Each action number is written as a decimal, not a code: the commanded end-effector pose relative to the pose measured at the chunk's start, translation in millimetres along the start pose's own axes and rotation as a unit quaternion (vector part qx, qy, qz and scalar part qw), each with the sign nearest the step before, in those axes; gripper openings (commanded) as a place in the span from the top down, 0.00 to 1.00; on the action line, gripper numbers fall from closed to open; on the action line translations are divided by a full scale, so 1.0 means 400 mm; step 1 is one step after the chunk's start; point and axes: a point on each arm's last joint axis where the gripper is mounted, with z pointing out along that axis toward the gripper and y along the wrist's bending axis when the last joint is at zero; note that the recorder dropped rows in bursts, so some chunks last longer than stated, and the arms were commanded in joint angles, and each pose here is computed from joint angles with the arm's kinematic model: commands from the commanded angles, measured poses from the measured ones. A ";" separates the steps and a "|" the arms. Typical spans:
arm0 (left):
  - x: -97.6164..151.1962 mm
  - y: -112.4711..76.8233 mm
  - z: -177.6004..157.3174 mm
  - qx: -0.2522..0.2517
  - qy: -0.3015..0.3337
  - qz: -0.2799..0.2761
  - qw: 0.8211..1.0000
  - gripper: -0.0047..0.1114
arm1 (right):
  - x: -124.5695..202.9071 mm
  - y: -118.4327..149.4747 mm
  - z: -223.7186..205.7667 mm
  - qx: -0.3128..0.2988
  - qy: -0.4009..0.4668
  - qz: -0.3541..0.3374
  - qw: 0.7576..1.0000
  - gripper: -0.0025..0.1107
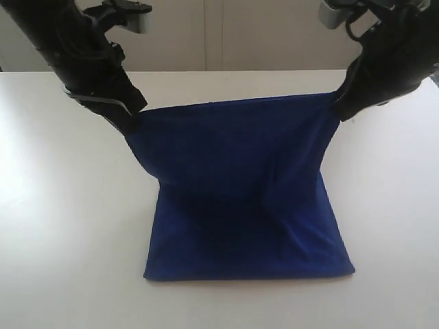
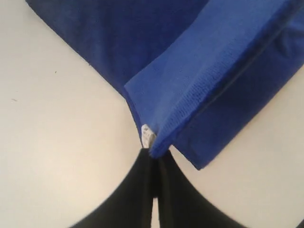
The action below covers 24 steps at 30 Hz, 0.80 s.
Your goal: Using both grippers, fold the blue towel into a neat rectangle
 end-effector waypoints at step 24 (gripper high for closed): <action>0.252 -0.340 -0.213 0.043 -0.028 0.028 0.998 0.96 | 0.244 0.263 -0.381 -0.051 -0.118 -0.039 0.991 0.98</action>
